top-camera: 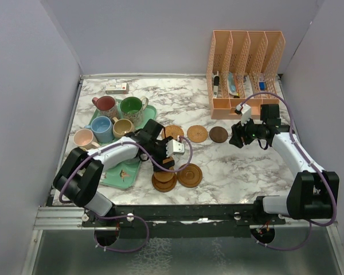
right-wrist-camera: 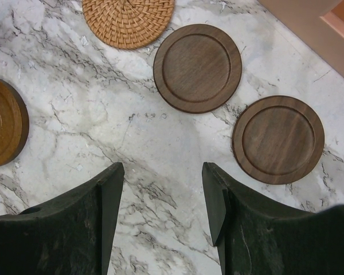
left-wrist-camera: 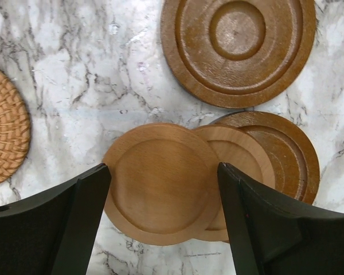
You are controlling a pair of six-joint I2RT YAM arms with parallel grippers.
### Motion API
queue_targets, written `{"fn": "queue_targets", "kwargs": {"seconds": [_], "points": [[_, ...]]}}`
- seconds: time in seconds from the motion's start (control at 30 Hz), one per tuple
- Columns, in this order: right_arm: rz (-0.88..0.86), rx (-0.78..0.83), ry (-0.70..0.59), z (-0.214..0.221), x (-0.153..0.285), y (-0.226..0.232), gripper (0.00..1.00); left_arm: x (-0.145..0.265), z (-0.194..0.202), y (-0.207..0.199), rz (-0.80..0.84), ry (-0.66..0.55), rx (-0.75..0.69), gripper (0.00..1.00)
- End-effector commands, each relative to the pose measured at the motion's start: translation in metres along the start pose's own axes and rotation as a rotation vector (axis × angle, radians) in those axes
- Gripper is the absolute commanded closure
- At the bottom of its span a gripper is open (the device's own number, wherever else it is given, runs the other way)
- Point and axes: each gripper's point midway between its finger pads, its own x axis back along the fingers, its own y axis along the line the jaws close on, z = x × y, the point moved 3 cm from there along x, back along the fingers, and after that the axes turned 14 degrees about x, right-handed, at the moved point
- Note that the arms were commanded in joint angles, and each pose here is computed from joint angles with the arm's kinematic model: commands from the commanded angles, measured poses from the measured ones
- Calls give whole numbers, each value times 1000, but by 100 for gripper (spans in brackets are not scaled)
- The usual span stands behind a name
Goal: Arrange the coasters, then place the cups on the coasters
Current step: Move the coaster to the center of the board.
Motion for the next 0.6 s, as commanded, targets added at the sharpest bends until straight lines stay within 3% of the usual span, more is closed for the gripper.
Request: {"fn": "queue_targets", "kwargs": {"seconds": [0.0, 0.57], "points": [[-32, 0, -2, 2, -3, 6, 42, -2, -15, 10, 18, -59, 31, 21], [-42, -6, 4, 4, -6, 7, 42, -28, -14, 35, 25, -4, 184, 25]]}}
